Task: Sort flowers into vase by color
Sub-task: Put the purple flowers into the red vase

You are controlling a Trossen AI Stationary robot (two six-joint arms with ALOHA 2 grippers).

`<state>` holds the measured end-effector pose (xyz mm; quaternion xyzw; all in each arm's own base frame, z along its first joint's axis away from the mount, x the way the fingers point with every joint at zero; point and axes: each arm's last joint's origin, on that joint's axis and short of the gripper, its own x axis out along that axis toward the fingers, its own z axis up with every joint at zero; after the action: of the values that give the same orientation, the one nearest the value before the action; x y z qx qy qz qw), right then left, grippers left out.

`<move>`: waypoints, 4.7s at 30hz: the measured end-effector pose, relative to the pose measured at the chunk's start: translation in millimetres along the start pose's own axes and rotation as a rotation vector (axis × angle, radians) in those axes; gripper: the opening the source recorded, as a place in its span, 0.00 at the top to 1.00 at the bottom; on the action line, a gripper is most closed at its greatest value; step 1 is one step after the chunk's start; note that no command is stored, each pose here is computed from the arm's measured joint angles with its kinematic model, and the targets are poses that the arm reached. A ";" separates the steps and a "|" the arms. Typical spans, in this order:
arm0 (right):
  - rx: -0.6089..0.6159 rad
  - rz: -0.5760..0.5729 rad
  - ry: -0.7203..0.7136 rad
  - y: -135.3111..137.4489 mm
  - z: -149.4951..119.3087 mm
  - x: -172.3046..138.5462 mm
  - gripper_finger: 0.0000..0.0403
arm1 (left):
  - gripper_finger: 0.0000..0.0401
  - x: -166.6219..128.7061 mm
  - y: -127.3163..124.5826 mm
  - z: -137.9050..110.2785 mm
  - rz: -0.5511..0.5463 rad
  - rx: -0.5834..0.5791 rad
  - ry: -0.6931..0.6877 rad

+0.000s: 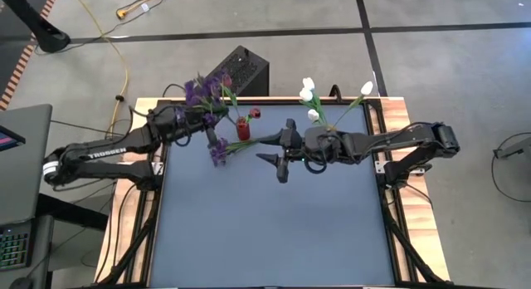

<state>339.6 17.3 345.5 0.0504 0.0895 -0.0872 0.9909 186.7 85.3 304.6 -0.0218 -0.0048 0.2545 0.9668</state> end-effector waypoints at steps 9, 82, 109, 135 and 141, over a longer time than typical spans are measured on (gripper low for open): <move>0.005 -0.016 0.007 -5.0 -0.5 1.5 0.42 | 1.00 17.1 4.0 -4.2 -0.033 0.073 -0.023; 0.005 -0.035 0.108 -8.3 -10.3 1.5 0.42 | 0.81 73.0 24.3 -62.3 0.037 0.169 0.296; -0.041 -0.077 0.466 -49.8 -44.6 7.5 0.42 | 0.65 13.3 19.1 -39.1 -0.037 -0.015 0.478; -0.237 0.024 0.904 -197.1 -140.4 125.6 0.42 | 0.65 -10.5 -6.7 -41.4 -0.045 -0.265 0.610; -0.268 0.094 0.993 -201.5 -141.5 139.0 0.42 | 0.65 -10.9 -8.5 -41.7 -0.042 -0.298 0.616</move>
<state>413.8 -186.5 164.1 -0.0376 0.5570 0.0038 0.8297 182.2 70.9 263.4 -0.2388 0.2499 0.2124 0.9140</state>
